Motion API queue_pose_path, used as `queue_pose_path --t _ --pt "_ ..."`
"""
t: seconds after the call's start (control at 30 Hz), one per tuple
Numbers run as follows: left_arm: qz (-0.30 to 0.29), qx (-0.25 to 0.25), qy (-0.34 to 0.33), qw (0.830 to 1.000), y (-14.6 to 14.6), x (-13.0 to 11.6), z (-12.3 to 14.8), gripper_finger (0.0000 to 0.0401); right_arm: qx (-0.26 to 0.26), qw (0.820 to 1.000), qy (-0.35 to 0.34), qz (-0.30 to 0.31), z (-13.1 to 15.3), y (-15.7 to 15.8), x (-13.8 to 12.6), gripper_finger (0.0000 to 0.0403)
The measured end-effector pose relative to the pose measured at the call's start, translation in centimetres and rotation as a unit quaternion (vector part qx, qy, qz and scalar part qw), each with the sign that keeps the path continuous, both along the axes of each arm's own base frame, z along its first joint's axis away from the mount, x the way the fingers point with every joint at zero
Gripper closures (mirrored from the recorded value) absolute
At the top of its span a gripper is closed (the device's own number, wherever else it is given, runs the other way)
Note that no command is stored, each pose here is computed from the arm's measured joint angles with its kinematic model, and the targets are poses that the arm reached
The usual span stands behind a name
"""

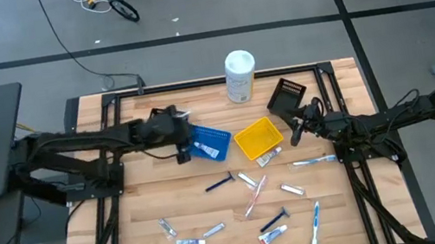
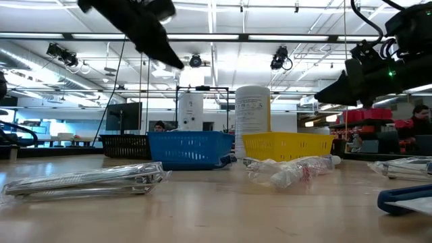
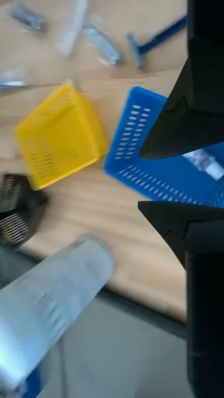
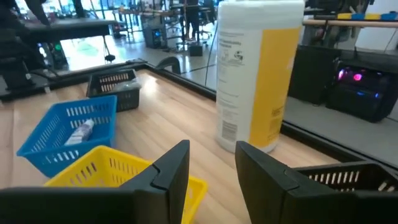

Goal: Pick & Place Travel size toiletries
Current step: Put the blue razor into the yellow bin

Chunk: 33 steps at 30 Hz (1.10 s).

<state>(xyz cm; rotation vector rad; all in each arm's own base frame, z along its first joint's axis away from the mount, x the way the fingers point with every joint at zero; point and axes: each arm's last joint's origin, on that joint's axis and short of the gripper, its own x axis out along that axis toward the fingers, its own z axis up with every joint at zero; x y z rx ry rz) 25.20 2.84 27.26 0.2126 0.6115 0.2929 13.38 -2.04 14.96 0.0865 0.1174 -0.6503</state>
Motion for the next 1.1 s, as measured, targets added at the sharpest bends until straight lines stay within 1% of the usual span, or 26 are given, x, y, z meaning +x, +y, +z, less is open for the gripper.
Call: queue_pose_path --t 0.07,0.17,0.27,0.4,0.5,0.57,0.67,0.77,0.87,1.03,1.1 --pt "0.001 0.007 -0.018 1.000 -0.3 -1.7 1.5 0.0272 0.003 1.000 -0.013 0.021 0.2 0.1 0.1 0.0263" --pt "0.006 0.014 -0.065 0.998 -0.6 -4.5 3.9 0.0271 0.006 0.998 -0.032 0.049 0.5 0.2 0.3 0.0263" --pt "0.010 0.012 -0.103 0.995 -0.7 -7.2 5.6 0.0272 0.001 0.998 -0.047 0.052 0.8 0.2 0.5 0.0263" --pt "0.013 0.009 -0.130 0.991 -1.0 -10.2 6.7 0.0276 -0.006 0.995 -0.071 0.070 1.3 0.3 0.7 0.0263" --pt "0.021 0.013 -0.144 0.989 -1.0 -11.8 7.2 0.0280 -0.004 0.992 -0.088 0.091 1.5 0.4 1.0 0.0263" --pt "0.032 0.019 -0.155 0.987 -1.0 -12.5 7.4 0.0282 0.007 0.991 -0.092 0.101 1.9 0.5 1.6 0.0263" --pt "0.040 0.029 -0.162 0.986 -1.0 -13.1 7.6 0.0283 0.013 0.988 -0.095 0.122 3.0 0.5 2.9 0.0263" --pt "0.040 0.040 -0.159 0.986 -0.9 -13.1 7.7 0.0282 -0.005 0.984 -0.088 0.155 4.4 0.7 4.6 0.0263" --pt "0.040 0.038 -0.152 0.987 -0.9 -12.8 7.5 0.0284 -0.016 0.984 -0.081 0.160 5.4 0.8 6.1 0.0263" --pt "0.036 0.043 -0.121 0.991 -0.9 -11.8 6.9 0.0287 -0.032 0.983 -0.049 0.176 5.3 1.3 7.8 0.0263" --pt "0.029 0.053 -0.104 0.993 -0.8 -11.3 6.6 0.0287 -0.026 0.982 -0.039 0.185 4.9 1.7 8.2 0.0263"
